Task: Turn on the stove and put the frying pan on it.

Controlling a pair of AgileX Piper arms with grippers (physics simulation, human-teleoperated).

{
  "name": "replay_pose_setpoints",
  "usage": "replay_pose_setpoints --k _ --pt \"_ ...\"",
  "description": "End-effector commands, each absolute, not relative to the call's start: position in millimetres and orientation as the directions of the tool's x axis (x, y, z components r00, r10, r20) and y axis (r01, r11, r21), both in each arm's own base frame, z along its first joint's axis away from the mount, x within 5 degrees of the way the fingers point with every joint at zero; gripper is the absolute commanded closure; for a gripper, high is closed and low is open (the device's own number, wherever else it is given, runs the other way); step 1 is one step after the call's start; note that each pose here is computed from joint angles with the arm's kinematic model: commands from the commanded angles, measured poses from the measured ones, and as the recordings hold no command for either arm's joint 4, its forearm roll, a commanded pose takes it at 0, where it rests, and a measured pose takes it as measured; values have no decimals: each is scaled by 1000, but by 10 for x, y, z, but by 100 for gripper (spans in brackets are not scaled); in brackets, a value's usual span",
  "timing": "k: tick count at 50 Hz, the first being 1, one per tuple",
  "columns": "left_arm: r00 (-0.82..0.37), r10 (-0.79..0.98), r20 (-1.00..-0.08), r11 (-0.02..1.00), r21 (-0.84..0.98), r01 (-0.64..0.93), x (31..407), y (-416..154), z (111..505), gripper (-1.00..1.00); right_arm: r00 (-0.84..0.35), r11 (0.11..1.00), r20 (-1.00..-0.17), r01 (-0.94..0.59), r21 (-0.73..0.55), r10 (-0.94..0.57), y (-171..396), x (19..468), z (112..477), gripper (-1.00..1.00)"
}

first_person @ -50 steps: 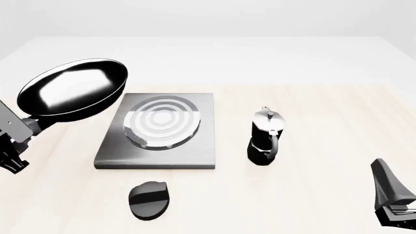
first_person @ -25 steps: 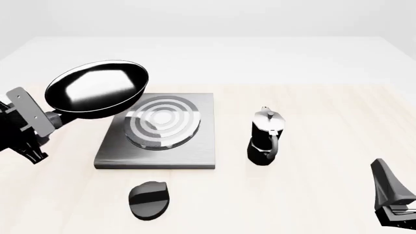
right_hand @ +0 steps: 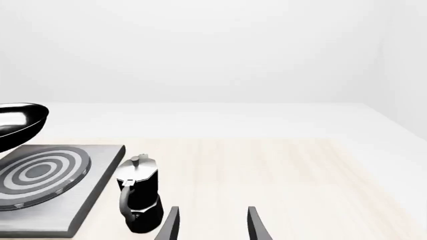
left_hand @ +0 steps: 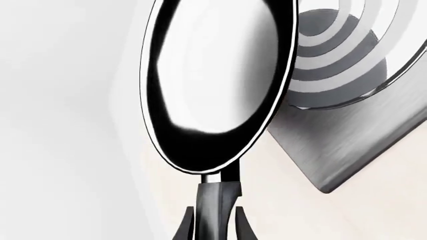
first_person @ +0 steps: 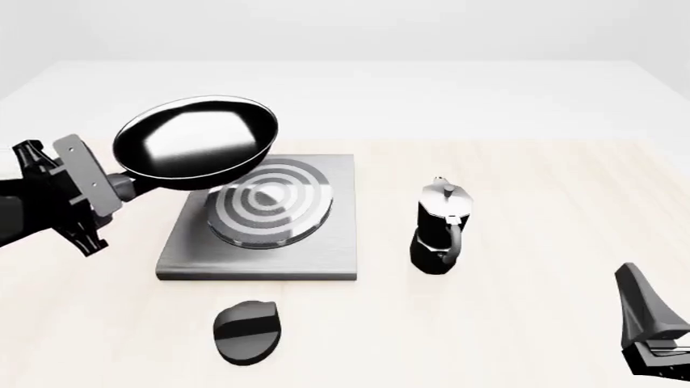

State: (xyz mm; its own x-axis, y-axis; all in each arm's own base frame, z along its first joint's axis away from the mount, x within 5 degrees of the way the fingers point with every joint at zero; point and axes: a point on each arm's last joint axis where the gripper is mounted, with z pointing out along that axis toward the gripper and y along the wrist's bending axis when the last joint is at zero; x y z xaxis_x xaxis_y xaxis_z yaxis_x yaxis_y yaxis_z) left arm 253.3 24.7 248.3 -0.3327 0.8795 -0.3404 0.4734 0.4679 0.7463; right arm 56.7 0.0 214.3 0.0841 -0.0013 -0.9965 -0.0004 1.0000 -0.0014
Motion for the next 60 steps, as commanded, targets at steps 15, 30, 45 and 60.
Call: replay_pose_setpoints --k 15,30,45,60 --pt "-258 860 -440 509 717 476 2649 -77 2523 100 84 1000 -996 0 -1 -1 0 568 2143 -100" --pt "-224 869 -441 491 711 503 2652 -198 2466 100 84 1000 -996 0 -2 -2 0 568 2143 -100" --pt "-219 870 -442 487 705 516 2710 -241 2391 100 84 1000 -996 0 -2 -2 0 567 2143 -100" --pt "-224 869 -441 489 693 530 2758 -266 2275 100 84 1000 -996 0 -2 -2 0 568 2143 -100"
